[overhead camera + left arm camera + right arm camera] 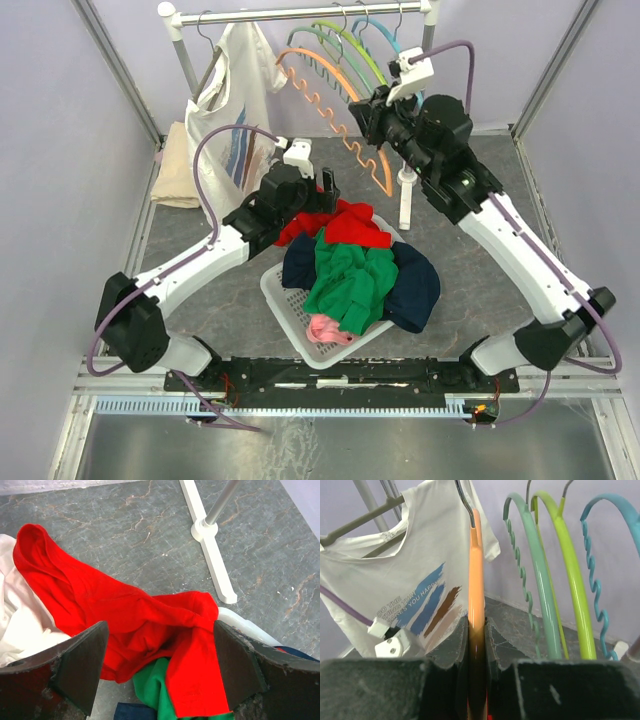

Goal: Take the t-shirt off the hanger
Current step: Place the hanger on the clothesline.

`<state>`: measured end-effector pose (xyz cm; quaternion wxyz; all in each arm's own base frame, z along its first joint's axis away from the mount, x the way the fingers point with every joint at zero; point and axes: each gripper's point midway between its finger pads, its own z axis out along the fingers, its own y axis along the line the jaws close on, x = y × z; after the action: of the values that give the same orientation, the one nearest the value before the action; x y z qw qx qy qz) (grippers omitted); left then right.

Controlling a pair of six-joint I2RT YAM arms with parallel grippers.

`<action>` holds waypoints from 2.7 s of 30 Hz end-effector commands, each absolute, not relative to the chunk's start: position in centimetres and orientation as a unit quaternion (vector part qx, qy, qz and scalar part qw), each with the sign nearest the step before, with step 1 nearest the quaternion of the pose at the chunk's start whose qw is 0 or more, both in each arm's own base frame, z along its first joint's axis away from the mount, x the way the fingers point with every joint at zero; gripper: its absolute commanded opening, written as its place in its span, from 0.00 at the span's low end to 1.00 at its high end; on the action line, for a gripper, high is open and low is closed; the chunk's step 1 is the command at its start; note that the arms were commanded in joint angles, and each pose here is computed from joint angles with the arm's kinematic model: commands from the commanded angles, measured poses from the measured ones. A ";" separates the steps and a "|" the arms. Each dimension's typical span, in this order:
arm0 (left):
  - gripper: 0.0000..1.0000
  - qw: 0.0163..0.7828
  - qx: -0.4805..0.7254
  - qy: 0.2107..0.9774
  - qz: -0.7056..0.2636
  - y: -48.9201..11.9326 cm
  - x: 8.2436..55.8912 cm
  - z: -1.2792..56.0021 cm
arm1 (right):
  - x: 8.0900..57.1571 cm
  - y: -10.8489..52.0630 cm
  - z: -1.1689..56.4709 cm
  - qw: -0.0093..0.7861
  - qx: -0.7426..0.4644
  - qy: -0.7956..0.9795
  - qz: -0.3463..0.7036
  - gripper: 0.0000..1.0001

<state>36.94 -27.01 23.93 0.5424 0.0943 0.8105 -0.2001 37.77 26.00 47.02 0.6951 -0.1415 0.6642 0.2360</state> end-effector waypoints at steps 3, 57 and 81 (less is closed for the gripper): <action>0.91 0.576 0.065 0.777 -0.247 -27.3 36.8 27.7 | 39.3 27.0 53.0 0.753 -0.129 0.594 0.251 0.02; 0.91 0.588 0.045 0.768 -0.249 -26.9 36.9 28.8 | 39.3 24.3 53.0 0.760 -0.097 0.607 0.212 0.62; 0.99 0.478 0.032 0.866 -0.142 -28.6 44.2 16.2 | 30.0 16.1 51.9 0.772 -0.074 0.604 0.184 0.63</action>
<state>42.73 -28.93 16.56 0.4853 0.0636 0.8604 -0.1420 30.99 17.81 51.05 0.7589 -0.0869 0.6139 0.1994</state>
